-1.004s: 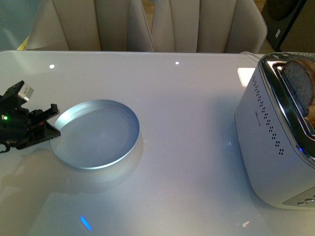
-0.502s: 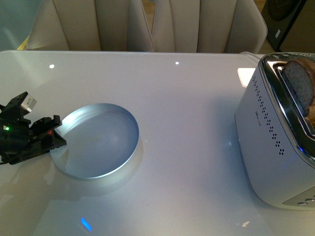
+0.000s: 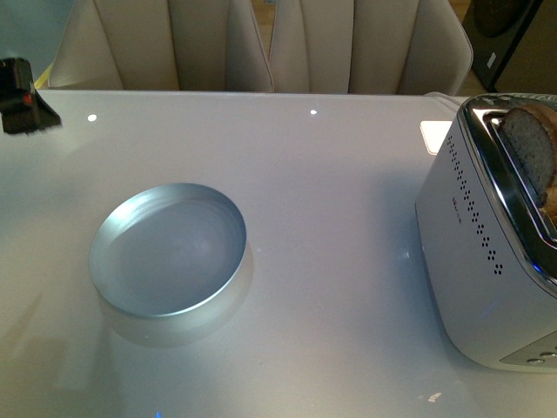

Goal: Left arm holds plate, right arm toasts bread

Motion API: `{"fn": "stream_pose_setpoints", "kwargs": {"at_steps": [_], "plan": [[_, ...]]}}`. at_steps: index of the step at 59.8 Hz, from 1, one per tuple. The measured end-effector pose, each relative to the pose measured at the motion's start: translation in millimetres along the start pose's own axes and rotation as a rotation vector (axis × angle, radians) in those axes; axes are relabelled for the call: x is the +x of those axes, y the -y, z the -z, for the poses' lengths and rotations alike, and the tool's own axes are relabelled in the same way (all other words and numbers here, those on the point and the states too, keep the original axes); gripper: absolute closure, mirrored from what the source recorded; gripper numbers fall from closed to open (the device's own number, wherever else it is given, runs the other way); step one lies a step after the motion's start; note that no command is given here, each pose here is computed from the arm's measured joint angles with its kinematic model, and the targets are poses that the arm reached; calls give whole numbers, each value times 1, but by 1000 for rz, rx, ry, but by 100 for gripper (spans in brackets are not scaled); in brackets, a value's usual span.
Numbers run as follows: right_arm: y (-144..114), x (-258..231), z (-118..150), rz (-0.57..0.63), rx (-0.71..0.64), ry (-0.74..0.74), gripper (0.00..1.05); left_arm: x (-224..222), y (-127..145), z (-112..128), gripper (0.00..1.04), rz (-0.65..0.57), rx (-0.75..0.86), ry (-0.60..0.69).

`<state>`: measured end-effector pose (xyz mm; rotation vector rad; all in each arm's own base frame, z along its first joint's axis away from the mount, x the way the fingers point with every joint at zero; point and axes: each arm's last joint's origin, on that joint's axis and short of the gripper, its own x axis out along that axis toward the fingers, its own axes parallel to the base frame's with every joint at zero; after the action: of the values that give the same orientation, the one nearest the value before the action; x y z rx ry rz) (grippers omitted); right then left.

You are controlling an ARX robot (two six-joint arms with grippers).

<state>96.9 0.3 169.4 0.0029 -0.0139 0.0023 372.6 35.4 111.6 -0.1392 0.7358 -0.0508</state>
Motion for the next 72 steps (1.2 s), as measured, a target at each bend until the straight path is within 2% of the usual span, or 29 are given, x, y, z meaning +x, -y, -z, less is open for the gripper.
{"fn": "stream_pose_setpoints", "kwargs": {"at_steps": [4,8,14,19,29,49,72], "plan": [[0,0,0,0,0,1,9,-14,6,6,29,-60,52,241],[0,0,0,1,0,0,9,-36,15,6,39,-58,90,478],[0,0,0,-1,0,0,9,-73,26,0,55,-37,124,720],[0,0,0,0,0,0,9,-94,29,8,70,-45,128,772],[0,0,0,-2,0,0,9,-114,38,46,102,-55,121,717],[0,0,0,-1,0,0,9,-156,41,82,102,-50,127,721],[0,0,0,-1,0,0,9,-185,41,107,102,-50,127,721]]}}
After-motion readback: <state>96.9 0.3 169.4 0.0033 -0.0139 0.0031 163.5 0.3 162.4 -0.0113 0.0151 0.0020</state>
